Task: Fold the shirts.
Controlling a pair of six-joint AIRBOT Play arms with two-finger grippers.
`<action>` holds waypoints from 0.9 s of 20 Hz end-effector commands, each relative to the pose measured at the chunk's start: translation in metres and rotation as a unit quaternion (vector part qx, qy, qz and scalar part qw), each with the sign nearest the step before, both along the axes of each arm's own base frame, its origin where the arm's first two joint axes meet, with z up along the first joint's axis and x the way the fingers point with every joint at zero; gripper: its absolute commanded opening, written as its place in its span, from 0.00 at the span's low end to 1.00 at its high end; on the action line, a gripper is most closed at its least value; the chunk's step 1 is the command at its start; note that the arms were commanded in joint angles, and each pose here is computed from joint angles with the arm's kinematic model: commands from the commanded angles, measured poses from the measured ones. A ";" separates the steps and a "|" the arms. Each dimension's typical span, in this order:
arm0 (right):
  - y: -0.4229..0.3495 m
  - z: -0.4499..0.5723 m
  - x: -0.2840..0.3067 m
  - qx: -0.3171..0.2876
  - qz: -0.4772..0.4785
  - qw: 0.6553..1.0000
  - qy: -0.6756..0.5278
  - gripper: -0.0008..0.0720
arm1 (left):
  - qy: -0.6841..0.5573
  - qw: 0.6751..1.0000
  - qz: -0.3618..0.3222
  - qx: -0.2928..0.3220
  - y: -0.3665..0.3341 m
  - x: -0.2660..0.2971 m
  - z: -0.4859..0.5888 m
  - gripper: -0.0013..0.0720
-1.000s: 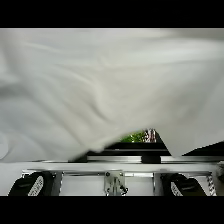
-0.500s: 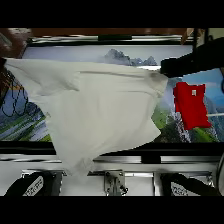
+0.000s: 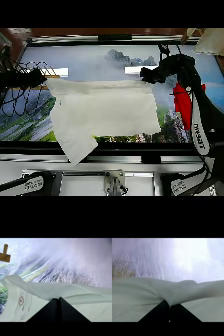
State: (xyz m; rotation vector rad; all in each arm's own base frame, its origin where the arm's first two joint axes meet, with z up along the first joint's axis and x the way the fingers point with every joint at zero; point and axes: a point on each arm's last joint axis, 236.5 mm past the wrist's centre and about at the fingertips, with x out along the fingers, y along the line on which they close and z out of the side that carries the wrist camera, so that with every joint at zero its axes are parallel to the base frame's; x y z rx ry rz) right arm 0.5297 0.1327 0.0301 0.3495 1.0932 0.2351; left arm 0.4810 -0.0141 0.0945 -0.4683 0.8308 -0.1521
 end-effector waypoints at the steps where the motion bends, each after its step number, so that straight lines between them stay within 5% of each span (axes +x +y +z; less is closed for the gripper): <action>1: 0.010 -0.007 -0.006 0.030 -0.012 0.999 0.030 0.37 | 0.083 0.995 -0.009 -0.054 -0.017 -0.015 -0.036 0.14; 2: 0.014 -0.005 -0.019 0.034 -0.001 0.998 0.051 0.77 | 0.112 0.992 -0.025 -0.061 -0.021 -0.029 -0.041 0.44; 3: 0.011 -0.002 -0.034 0.025 0.016 0.997 0.071 0.83 | 0.142 0.987 -0.041 -0.067 -0.022 -0.044 -0.042 0.80; 4: 0.006 0.004 -0.052 0.013 0.035 0.995 0.092 0.83 | 0.173 0.981 -0.059 -0.073 -0.019 -0.061 -0.043 0.96; 11: -0.096 0.050 -0.148 -0.133 0.053 0.972 0.187 0.83 | 0.327 0.936 -0.082 -0.097 0.013 -0.180 -0.083 0.94; 13: -0.109 0.056 -0.157 -0.132 0.036 0.973 0.187 0.83 | 0.331 0.935 -0.067 -0.105 0.002 -0.206 -0.116 0.81; 18: -0.128 0.037 -0.176 -0.124 0.014 0.968 0.219 0.83 | 0.324 0.939 -0.052 -0.104 -0.012 -0.240 -0.174 0.80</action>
